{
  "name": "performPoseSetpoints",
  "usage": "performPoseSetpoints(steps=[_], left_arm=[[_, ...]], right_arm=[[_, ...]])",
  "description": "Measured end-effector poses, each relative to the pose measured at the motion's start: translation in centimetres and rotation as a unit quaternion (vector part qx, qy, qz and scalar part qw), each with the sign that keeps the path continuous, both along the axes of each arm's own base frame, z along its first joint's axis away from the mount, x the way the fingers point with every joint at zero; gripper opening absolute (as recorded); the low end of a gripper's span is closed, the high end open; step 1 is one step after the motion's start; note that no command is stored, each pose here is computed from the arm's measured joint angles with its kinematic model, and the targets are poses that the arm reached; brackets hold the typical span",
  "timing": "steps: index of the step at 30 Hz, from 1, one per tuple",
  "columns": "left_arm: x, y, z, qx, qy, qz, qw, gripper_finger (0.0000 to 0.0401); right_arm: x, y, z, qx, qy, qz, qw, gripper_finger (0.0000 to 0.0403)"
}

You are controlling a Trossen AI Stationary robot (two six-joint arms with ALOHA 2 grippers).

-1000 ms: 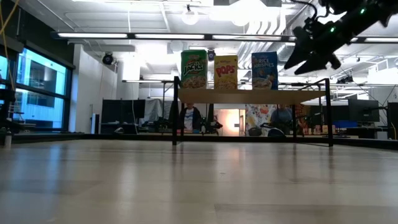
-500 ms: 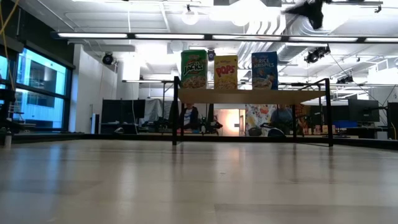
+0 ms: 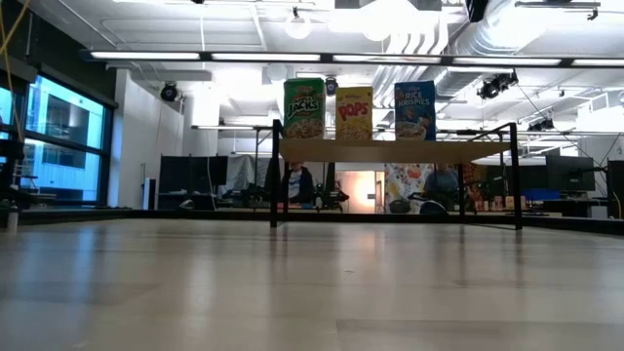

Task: Stack cereal on shelf
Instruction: Put the yellow cereal box on the shelf

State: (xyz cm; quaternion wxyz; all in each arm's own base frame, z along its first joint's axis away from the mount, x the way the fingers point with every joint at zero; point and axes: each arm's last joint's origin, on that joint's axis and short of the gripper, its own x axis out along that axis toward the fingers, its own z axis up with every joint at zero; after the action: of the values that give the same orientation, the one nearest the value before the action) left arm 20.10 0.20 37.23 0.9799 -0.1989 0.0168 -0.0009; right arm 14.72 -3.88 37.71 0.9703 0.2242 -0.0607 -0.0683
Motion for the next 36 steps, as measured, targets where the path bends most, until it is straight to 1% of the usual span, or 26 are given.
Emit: performPoseSetpoints(steps=[2, 4, 8, 11, 14, 17, 20, 23, 26, 31, 33, 36], left_arm=[[-0.2, -0.4, -0.4, -0.044, 0.053, -0.057, 0.996, 0.0186], [-0.8, -1.3, -0.8, -0.084, 0.126, -0.097, 0.984, 0.0186], [-1.9, -4.1, -1.7, -0.112, 0.244, -0.152, 0.951, 0.0186], [-2.7, -6.9, -1.8, -0.134, 0.276, -0.21, 0.928, 0.0186], [-3.5, -10.0, -2.2, -0.148, 0.31, -0.262, 0.902, 0.0186], [-4.3, -13.1, -3.2, -0.145, 0.353, -0.289, 0.878, 0.0186], [-4.8, -16.2, -4.3, -0.131, 0.399, -0.294, 0.858, 0.0186], [-4.8, -18.7, -5.1, -0.098, 0.432, -0.28, 0.851, 0.0186], [-4.4, -20.5, -6.0, -0.057, 0.47, -0.259, 0.842, 0.0186], [-3.8, -22.1, -7.0, 0.002, 0.539, -0.218, 0.814, 0.0186], [-3.8, -22.4, -7.2, 0.013, 0.56, -0.203, 0.804, 0.0186], [-4.1, -22.4, -7.3, 0.019, 0.58, -0.169, 0.797, 0.0186]], right_arm=[[0.2, 0.0, -0.1, 0.007, 0.002, 0.0, 1.0, 0.024], [0.3, -0.1, -0.1, 0.015, 0.003, 0.001, 1.0, 0.024], [0.4, -0.1, -0.2, 0.016, 0.005, -0.006, 1.0, 0.024], [0.4, -0.2, -0.2, 0.016, 0.006, -0.022, 1.0, 0.024], [0.4, -0.3, -0.3, 0.018, 0.008, -0.03, 0.999, 0.024], [0.4, -0.3, -0.3, 0.017, 0.012, -0.031, 0.999, 0.024], [0.4, -0.3, -0.5, 0.017, 0.018, -0.031, 0.999, 0.024], [0.4, -0.3, -0.6, 0.018, 0.023, -0.031, 0.999, 0.024], [0.4, -0.3, -0.8, 0.02, 0.033, -0.03, 0.999, 0.024], [0.4, -0.3, -1.4, 0.027, 0.064, -0.029, 0.997, 0.024], [0.4, -0.3, -1.7, 0.03, 0.08, -0.028, 0.996, 0.024], [0.4, -0.2, -2.2, 0.039, 0.106, -0.028, 0.993, 0.024]])
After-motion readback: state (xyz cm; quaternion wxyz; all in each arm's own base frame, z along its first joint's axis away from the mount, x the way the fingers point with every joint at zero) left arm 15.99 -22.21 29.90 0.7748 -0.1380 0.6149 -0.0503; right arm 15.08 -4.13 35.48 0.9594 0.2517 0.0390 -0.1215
